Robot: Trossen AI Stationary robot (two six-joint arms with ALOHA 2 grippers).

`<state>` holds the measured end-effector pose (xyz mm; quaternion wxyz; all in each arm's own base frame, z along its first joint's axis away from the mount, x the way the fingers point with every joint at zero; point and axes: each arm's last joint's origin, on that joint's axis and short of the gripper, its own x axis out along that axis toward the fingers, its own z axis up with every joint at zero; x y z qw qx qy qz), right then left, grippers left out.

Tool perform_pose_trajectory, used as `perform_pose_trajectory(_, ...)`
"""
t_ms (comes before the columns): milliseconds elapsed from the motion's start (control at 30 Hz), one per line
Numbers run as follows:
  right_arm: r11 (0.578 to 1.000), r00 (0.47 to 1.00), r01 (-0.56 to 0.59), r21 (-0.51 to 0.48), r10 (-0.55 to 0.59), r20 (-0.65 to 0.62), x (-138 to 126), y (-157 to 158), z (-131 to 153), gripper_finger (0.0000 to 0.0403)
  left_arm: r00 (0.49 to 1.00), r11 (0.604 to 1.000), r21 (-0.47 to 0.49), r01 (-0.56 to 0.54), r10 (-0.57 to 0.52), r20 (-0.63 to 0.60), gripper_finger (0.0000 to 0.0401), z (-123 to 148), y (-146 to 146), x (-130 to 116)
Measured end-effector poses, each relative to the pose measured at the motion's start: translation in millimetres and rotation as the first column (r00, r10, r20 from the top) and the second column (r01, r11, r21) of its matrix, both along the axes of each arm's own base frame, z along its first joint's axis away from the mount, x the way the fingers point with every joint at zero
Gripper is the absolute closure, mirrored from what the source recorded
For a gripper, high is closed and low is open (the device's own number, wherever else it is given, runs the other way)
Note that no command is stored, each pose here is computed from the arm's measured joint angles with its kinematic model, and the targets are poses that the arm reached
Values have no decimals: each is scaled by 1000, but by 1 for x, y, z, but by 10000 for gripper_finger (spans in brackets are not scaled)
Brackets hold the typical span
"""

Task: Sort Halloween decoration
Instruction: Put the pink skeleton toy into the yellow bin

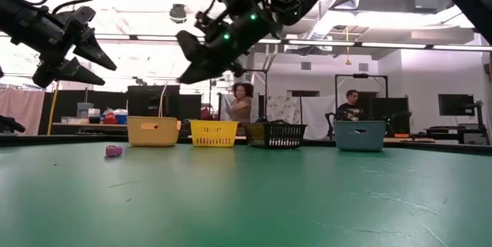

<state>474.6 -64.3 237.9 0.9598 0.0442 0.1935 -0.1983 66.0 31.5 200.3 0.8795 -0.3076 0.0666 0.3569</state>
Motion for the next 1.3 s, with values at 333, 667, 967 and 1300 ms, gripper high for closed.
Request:
perform_pose_trajectory(333,962,971,229,148,-236,27,-16,-79,-8,392,1000,1000,-11,-14,14,9,170,0,0,0)
perform_pose_trajectory(667,937,959,282,207,-273,-71,-16,-85,-35,337,999,999,-4,-50,50,10,170,0,1,-1)
perform_pose_trajectory(967,925,951,310,221,-297,-90,-20,-93,-37,266,999,999,-5,-50,50,10,170,0,1,-1)
perform_pose_trajectory(1300,968,983,162,190,-176,56,-13,-82,-6,240,999,999,1,-45,45,5,170,0,1,-1)
